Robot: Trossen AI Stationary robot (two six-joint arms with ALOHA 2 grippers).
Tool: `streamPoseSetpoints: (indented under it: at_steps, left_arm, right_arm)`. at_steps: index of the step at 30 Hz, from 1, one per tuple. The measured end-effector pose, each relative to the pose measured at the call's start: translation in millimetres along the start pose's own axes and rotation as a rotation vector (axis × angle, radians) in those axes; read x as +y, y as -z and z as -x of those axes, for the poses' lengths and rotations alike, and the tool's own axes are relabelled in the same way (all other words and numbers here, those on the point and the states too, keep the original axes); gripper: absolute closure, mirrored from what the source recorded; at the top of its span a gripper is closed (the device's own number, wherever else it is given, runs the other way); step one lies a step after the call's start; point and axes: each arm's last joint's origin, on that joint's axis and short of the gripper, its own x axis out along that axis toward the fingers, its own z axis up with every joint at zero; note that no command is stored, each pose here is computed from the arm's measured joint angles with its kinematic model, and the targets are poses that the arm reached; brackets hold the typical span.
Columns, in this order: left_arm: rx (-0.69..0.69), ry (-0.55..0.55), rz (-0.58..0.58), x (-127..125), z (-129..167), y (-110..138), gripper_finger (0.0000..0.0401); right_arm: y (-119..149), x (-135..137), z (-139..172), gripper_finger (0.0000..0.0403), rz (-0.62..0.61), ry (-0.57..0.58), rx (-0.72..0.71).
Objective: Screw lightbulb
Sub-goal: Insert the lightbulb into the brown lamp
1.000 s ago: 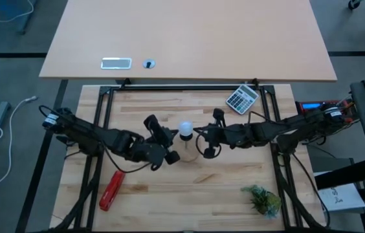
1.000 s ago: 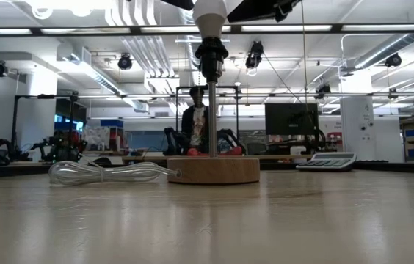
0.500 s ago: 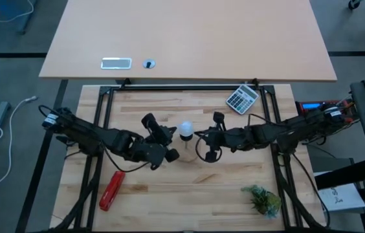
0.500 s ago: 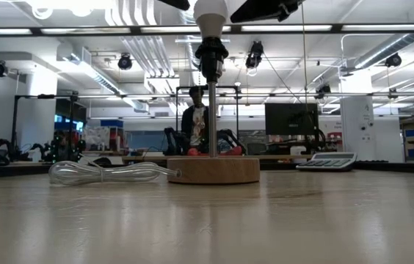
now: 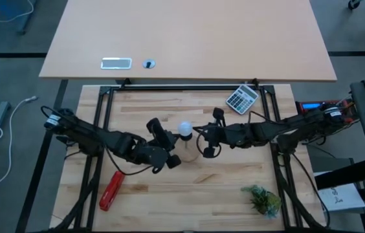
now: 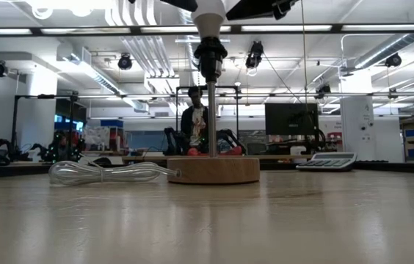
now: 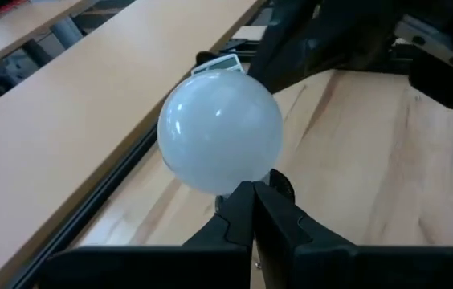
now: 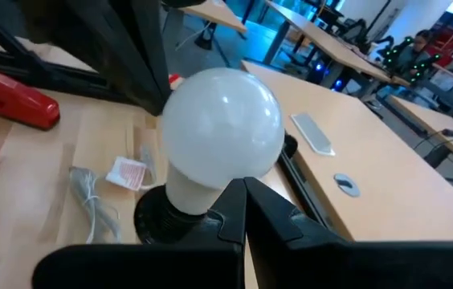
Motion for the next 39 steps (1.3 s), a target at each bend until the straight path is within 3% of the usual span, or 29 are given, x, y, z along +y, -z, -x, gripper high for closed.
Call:
streamPoseSetpoints:
  at_steps: [16, 19, 27, 39]
  left_arm:
    - [0.008, -0.029, -0.005, 3.9, -4.8, 0.1, 0.0401]
    - [0.015, -0.029, -0.012, 4.0, -4.2, 0.6, 0.0401]
    - [0.001, 0.005, 0.011, 0.2, 7.3, -0.5, 0.0401]
    - [0.011, -0.03, 0.018, 6.6, -4.2, -0.1, 0.0401]
  right_arm:
    - [-3.0, 10.6, 4.4, 0.0403, -0.044, -0.097, -0.031]
    - [-1.1, 11.3, 4.8, 0.0403, -0.039, -0.082, -0.009]
    - [4.2, 0.6, 3.6, 0.0403, -0.002, 0.086, 0.063]
    - [3.9, -4.9, -3.2, 0.0403, -0.02, 0.008, 0.028]
